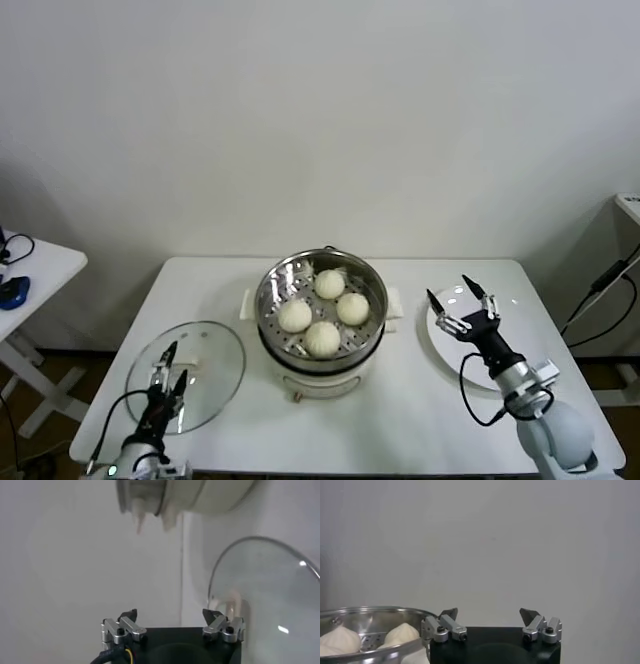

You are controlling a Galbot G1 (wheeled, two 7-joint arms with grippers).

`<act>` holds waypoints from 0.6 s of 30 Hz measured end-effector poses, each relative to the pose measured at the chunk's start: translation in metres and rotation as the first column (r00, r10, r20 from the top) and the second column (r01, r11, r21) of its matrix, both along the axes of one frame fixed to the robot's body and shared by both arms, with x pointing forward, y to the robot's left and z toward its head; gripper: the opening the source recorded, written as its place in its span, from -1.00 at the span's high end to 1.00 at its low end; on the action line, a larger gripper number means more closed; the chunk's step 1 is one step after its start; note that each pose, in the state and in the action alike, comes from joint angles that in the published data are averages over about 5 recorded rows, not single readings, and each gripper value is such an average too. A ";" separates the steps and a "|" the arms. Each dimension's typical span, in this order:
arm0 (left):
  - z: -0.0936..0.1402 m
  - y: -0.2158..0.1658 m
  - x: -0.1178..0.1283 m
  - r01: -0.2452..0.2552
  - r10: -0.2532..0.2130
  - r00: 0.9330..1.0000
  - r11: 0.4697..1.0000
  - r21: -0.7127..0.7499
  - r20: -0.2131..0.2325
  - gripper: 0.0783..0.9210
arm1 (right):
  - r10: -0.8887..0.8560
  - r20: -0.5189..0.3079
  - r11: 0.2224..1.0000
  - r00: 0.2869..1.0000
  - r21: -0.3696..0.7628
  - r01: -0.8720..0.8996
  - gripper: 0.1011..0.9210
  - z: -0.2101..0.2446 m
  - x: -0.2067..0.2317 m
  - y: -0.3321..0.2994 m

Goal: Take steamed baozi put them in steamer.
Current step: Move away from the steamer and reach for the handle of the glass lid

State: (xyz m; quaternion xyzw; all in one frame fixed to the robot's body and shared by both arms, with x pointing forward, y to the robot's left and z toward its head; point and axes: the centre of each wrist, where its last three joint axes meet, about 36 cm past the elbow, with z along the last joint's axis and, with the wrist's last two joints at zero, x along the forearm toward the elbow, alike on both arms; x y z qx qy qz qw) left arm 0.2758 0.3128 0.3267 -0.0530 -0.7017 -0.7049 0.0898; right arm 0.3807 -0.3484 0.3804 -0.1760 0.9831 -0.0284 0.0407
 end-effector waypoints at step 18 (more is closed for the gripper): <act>-0.035 0.015 0.041 -0.065 0.066 0.997 0.997 0.030 -0.037 -0.77 | -0.038 -0.014 0.999 0.999 -0.001 0.038 -0.76 -0.012 -0.003 0.003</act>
